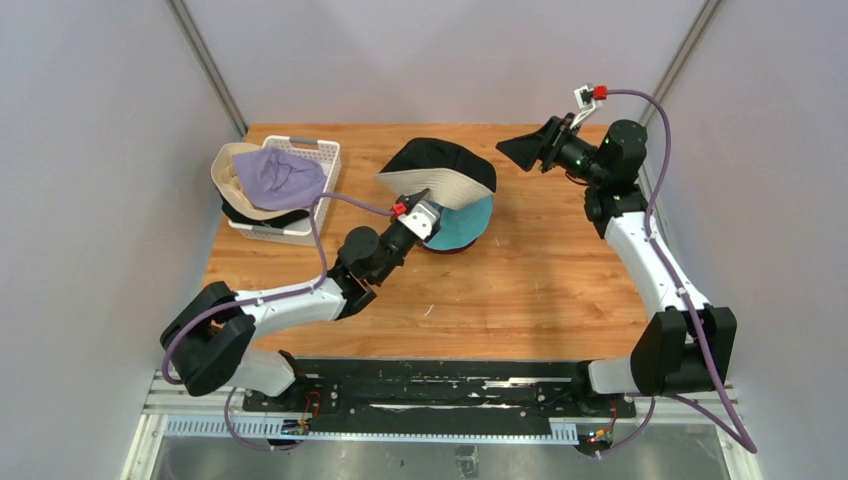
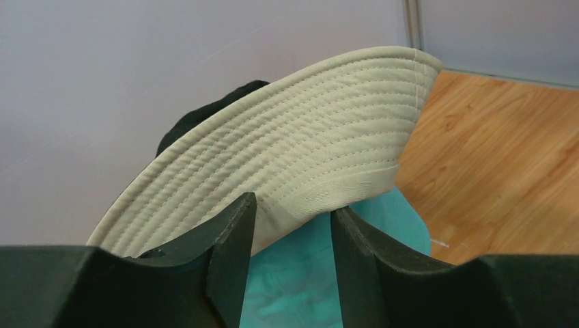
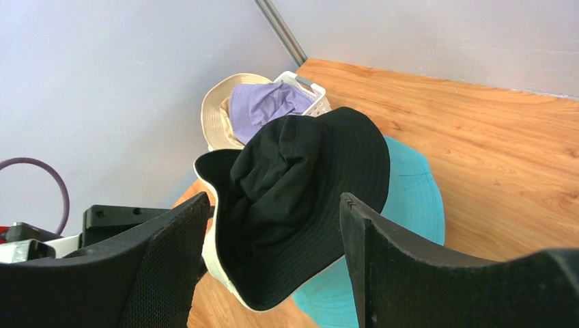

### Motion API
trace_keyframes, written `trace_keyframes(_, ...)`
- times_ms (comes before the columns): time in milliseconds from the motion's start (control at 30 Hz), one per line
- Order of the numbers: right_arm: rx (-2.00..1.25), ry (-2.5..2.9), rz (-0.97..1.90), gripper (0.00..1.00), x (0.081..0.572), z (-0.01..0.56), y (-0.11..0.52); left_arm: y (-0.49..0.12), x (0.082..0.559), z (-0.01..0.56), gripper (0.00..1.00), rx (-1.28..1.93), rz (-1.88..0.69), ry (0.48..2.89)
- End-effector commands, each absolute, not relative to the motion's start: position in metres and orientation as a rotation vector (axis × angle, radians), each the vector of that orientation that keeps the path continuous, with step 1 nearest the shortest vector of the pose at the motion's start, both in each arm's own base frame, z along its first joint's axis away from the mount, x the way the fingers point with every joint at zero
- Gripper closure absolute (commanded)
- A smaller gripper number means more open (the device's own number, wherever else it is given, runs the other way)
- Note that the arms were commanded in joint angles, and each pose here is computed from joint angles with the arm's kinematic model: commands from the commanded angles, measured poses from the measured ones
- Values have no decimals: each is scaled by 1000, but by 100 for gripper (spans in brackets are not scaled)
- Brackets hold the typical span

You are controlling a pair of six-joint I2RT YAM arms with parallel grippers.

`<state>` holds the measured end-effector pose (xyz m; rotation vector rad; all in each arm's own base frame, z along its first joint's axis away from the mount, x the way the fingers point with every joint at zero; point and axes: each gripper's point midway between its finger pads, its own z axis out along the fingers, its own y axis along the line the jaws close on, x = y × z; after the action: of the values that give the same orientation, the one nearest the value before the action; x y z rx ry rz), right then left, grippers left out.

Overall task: Stack the hats
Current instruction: Stack the hat on the hat.

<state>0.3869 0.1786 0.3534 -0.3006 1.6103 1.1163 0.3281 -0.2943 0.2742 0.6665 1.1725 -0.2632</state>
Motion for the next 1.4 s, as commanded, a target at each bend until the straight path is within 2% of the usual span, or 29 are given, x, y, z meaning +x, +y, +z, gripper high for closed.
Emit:
trace_keyframes(0, -305, 1598, 1114, 31, 378, 359, 174, -296, 323, 261, 50, 669, -248, 1207)
trace_keyframes(133, -306, 1602, 1117, 30, 378, 357, 175, -296, 316, 258, 41, 665, -248, 1222)
trace_keyframes(467, -302, 1605, 1121, 30, 379, 355, 175, -293, 296, 250, 26, 664, -271, 1261)
trace_keyframes(733, -291, 1623, 1136, 30, 380, 351, 176, -287, 275, 253, 25, 651, -261, 1278)
trace_keyframes(1100, -317, 1643, 1153, 30, 367, 351, 186, -223, 279, 343, 14, 322, -145, 1336)
trace_keyframes(1167, -311, 1667, 1159, 30, 366, 347, 188, -220, 281, 358, 8, 291, -129, 1333)
trace_keyframes(1367, -260, 1748, 1172, 31, 366, 331, 187, -221, 292, 379, 1, 257, -79, 1372)
